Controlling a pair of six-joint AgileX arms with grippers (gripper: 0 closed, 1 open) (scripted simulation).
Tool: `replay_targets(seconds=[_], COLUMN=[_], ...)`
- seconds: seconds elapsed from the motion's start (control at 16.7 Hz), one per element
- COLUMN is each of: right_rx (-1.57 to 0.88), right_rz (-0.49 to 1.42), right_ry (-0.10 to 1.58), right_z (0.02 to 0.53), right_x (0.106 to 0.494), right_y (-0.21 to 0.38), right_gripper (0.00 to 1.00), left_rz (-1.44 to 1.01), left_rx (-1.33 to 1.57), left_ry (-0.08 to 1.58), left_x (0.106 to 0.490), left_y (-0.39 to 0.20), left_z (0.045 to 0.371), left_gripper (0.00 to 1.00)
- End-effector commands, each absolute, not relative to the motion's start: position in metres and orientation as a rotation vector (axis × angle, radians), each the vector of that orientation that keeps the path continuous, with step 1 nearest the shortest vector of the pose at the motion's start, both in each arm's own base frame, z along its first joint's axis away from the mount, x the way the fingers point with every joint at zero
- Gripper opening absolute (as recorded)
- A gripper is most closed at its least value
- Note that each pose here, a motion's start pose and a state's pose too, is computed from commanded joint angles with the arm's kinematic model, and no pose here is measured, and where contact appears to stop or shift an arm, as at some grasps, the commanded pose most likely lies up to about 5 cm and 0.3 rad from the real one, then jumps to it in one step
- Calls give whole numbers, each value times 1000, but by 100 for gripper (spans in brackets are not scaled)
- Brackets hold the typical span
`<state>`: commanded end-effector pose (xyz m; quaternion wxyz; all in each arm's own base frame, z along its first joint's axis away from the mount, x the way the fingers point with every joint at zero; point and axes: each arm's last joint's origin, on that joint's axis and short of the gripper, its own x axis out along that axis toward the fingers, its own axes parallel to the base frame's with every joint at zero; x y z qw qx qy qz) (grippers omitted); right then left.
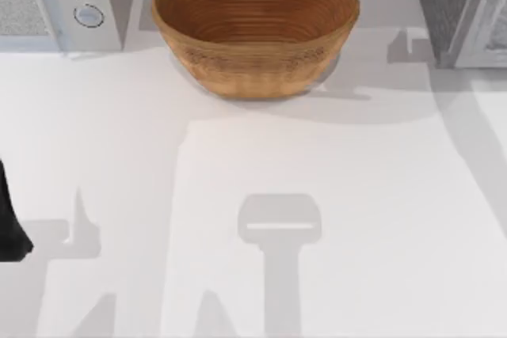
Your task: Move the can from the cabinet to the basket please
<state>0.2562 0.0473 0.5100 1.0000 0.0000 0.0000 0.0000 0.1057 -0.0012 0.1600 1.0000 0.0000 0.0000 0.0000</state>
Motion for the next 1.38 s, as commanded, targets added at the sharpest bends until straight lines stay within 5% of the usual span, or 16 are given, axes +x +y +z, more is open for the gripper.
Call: replay_targets(seconds=[1.38], right_rx=[-2], right_rz=[-7], right_ry=[-9], right_z=[509], right_x=[349], right_y=[63], right_gripper=[100], left_rz=[0], left_rx=[0], left_ry=[0], left_x=[106], left_y=[-1], left_z=[160], left_gripper=[100])
